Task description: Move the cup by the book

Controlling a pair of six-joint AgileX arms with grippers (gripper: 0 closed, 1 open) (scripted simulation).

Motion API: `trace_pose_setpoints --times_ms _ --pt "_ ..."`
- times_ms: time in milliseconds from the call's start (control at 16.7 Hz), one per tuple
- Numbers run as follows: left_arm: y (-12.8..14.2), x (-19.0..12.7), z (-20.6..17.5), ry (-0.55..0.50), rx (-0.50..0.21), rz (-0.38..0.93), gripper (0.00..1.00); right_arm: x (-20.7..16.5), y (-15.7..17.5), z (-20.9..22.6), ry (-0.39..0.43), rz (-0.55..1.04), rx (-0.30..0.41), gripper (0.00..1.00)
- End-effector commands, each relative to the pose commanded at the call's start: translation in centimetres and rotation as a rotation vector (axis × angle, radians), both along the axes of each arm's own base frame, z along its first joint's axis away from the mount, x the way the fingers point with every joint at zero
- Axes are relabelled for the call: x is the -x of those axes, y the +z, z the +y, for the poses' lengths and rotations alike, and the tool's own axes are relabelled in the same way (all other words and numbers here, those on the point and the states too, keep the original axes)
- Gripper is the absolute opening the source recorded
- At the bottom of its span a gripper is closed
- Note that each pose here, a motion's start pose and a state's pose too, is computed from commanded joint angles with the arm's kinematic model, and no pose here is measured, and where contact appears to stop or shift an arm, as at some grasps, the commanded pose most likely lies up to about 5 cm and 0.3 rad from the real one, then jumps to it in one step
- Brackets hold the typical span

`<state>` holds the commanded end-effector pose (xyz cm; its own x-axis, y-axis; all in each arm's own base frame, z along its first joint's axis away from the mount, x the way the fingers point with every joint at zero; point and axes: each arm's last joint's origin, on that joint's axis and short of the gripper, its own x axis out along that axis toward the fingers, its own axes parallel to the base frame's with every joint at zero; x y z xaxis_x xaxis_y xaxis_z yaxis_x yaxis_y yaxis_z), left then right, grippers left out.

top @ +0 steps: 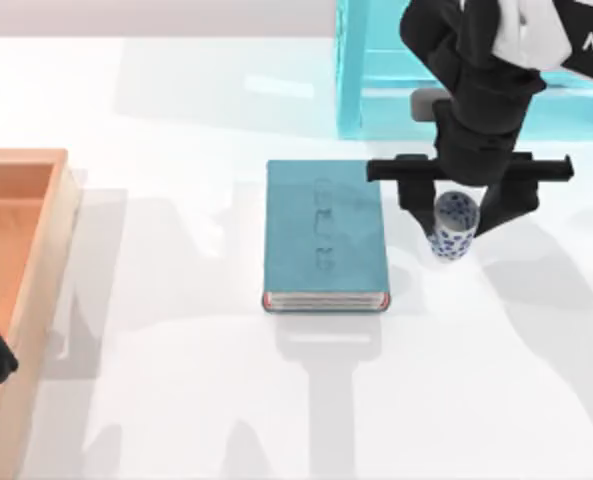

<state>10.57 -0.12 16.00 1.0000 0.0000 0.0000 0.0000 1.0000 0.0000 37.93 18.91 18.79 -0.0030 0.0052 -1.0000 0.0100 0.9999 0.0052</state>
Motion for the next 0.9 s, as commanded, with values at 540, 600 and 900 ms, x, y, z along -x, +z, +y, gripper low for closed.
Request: trace_pose_setpoints --times_ms 540,600,900 --pt "0.00 0.00 0.00 0.000 0.000 0.000 1.00 0.00 0.00 0.00 0.000 0.000 0.000 0.98" --pt "0.00 0.00 0.00 0.000 0.000 0.000 1.00 0.00 0.00 0.00 0.000 0.000 0.000 1.00" --pt "0.00 0.00 0.00 0.000 0.000 0.000 1.00 0.00 0.00 0.00 0.000 0.000 0.000 1.00"
